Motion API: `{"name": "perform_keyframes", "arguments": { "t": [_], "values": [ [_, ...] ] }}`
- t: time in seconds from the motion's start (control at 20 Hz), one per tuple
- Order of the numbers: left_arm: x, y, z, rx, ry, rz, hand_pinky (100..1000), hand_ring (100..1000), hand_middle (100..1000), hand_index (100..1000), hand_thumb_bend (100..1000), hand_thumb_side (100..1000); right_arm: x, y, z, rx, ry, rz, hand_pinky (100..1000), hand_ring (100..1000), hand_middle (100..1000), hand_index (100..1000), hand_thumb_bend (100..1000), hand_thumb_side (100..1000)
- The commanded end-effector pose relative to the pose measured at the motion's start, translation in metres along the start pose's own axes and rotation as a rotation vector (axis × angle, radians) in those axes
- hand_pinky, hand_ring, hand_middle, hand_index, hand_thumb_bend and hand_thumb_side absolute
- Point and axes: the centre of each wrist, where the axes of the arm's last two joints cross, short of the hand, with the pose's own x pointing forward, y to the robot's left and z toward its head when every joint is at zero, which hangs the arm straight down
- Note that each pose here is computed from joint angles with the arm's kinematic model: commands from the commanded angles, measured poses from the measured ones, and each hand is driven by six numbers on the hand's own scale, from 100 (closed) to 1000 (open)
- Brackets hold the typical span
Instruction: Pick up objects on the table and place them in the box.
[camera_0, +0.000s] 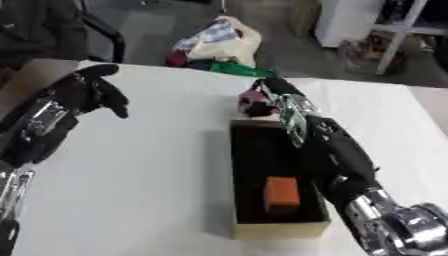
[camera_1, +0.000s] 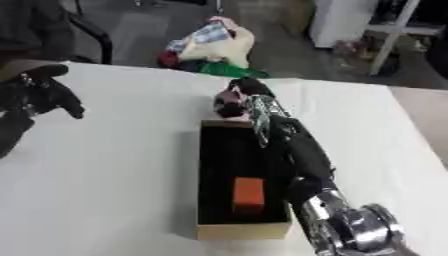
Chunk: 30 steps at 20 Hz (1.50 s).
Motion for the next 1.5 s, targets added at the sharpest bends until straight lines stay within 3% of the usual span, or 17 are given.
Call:
{"name": "perform_keyframes", "arguments": {
  "t": [0.05,0.15,0.35,0.6,0.85,1.05,1.25,1.35,1.5],
  "values": [
    [0.0081,0.0072,-0.0038,0.006,-0.021,-0.022,726,603,613,933,158,950,0.0,-0.0143,-0.001,-0.063,-0.008,0.015,788,721,583,789,100,529],
    [0.0078,0.0071,-0.0036,0.006,-0.021,-0.021,726,603,613,933,158,950,0.0012,-0.015,-0.001,-0.071,-0.015,0.014,791,727,616,826,100,633],
    [0.0072,0.0069,-0.0032,0.005,-0.019,-0.02,729,603,613,932,158,953,0.0024,-0.0143,-0.001,-0.063,-0.022,0.018,799,742,655,875,100,708],
    [0.0071,0.007,-0.0029,0.006,-0.018,-0.02,731,603,613,933,157,953,0.0023,-0.0106,-0.001,-0.019,-0.02,0.042,807,755,680,899,154,701],
    [0.0068,0.0069,-0.0027,0.004,-0.018,-0.019,733,599,610,933,157,954,0.0023,-0.0092,-0.0011,0.022,-0.023,0.074,813,761,686,904,214,649],
    [0.0067,0.007,-0.0025,0.004,-0.018,-0.019,732,596,609,933,157,954,0.0019,-0.0087,-0.0009,0.039,-0.015,0.094,812,756,657,888,208,626],
    [0.0066,0.0071,-0.0023,0.005,-0.017,-0.018,733,596,609,932,157,953,0.0022,-0.0101,-0.0007,0.025,-0.011,0.102,796,725,552,847,102,456],
    [0.0064,0.007,-0.0021,0.005,-0.016,-0.016,733,596,609,932,157,954,0.0028,-0.013,-0.0006,-0.006,-0.01,0.103,786,705,510,826,100,370],
    [0.0057,0.0068,-0.0011,0.007,-0.012,-0.014,733,596,608,932,157,953,0.0044,-0.0173,-0.0003,-0.056,-0.022,0.103,780,688,485,814,100,320]
  ]
}}
